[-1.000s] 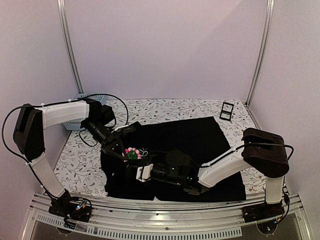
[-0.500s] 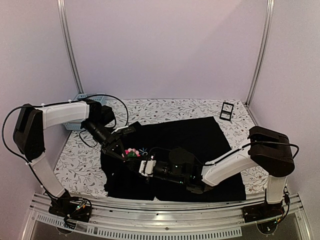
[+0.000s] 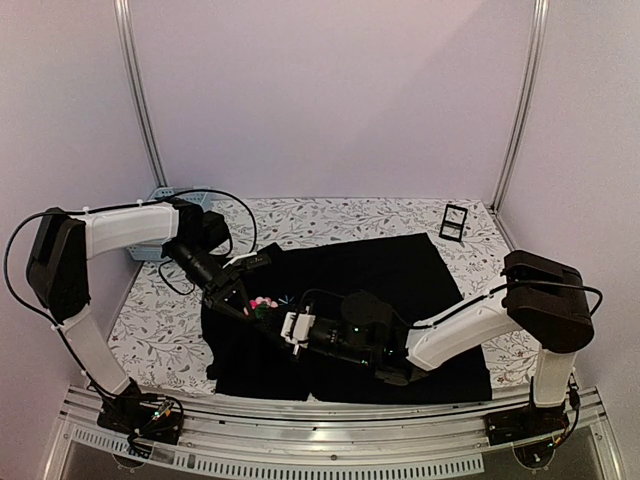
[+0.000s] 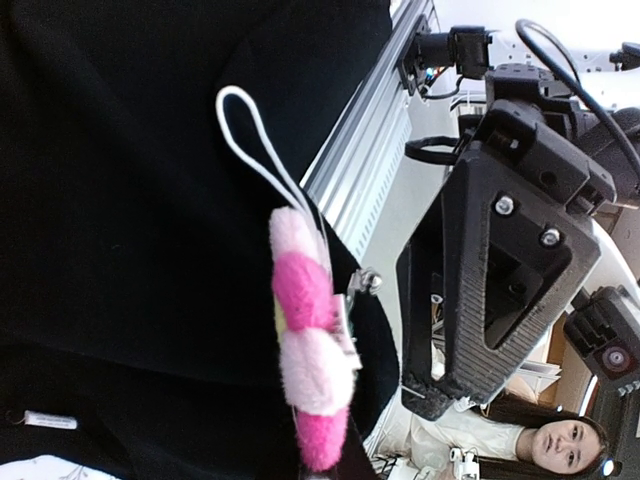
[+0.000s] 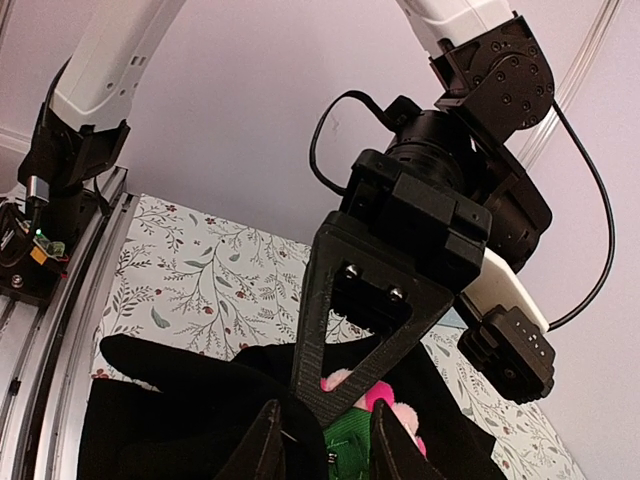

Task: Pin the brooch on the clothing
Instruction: Pin the flattened clothing at the center of the board.

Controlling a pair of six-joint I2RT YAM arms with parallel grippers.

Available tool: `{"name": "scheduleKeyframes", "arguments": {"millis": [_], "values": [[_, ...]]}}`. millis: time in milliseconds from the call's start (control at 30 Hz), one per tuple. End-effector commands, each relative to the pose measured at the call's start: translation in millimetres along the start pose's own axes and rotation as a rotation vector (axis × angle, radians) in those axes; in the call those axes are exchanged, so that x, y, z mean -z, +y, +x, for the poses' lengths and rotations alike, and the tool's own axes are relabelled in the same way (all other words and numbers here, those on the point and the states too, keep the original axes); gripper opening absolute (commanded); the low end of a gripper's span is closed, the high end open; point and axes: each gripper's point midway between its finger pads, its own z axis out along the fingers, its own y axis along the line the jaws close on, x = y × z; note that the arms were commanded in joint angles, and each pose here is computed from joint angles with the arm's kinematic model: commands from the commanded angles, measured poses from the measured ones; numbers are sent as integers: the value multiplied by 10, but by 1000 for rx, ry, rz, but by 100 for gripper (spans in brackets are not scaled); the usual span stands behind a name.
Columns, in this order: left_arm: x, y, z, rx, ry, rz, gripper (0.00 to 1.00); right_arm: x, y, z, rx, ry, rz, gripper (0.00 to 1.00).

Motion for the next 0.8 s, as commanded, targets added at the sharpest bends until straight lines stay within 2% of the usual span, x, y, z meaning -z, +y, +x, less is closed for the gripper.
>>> {"name": "scheduleKeyframes", "arguments": {"millis": [0,233,767], "values": [[14,-67,30,-7,-8,25,0,-35,-304,24,-86,8,100,27],[27,-123,29,-15,-10,48,0,-54,-399,40,-164,7,149,28],[20,-210,25,-25,-32,113,0,-82,-164,178,-228,46,42,32]]}}
